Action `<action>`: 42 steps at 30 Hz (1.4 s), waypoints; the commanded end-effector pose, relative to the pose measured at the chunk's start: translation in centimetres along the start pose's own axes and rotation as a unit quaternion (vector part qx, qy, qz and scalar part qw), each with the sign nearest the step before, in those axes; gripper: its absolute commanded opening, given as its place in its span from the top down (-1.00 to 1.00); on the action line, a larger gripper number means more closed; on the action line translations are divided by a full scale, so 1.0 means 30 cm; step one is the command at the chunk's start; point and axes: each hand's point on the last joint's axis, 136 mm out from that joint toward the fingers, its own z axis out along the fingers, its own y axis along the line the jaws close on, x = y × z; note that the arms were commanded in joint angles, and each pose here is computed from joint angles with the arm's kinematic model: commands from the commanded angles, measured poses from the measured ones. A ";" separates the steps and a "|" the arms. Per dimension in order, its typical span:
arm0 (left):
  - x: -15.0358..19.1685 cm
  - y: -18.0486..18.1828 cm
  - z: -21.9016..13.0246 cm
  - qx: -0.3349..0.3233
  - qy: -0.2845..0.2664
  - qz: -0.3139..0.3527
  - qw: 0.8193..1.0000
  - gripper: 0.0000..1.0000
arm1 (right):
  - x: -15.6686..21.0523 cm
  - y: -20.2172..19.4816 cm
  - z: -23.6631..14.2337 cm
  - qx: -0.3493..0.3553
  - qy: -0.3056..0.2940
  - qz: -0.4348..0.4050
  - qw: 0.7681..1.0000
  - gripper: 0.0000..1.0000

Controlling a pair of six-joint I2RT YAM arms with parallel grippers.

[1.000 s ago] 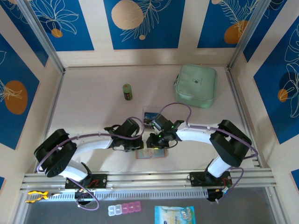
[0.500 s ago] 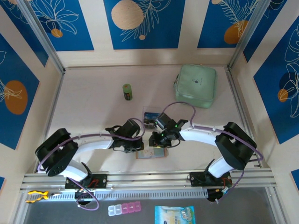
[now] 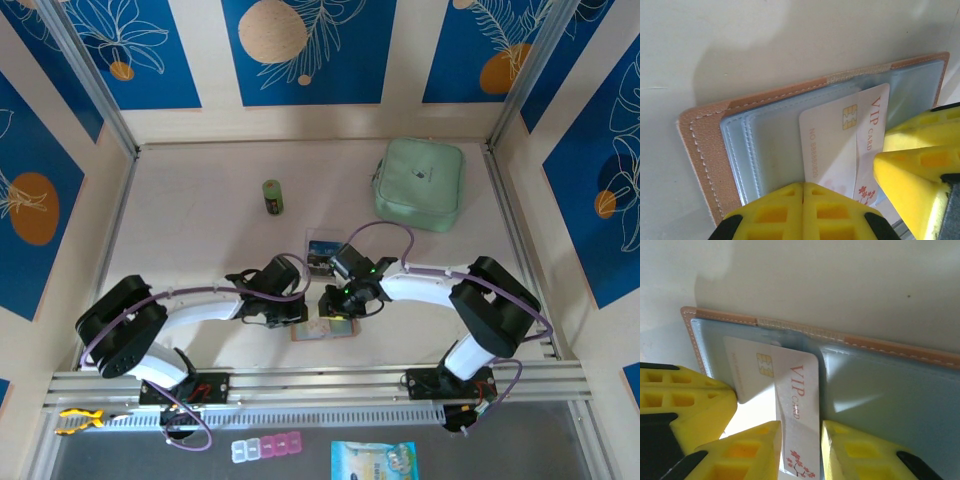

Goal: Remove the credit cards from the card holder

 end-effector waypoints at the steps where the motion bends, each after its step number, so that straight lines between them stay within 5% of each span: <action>1: 0.035 0.050 0.020 -0.025 0.016 -0.008 1.000 0.98 | 0.026 0.001 0.017 -0.018 0.021 0.011 1.000 0.47; 19: 0.032 0.048 0.019 -0.024 0.015 -0.008 1.000 0.98 | 0.020 0.025 -0.028 -0.046 0.006 0.013 0.999 0.77; 42: 0.029 0.036 0.015 -0.022 0.015 -0.007 1.000 0.97 | 0.009 -0.042 -0.141 0.072 -0.020 -0.027 0.997 0.80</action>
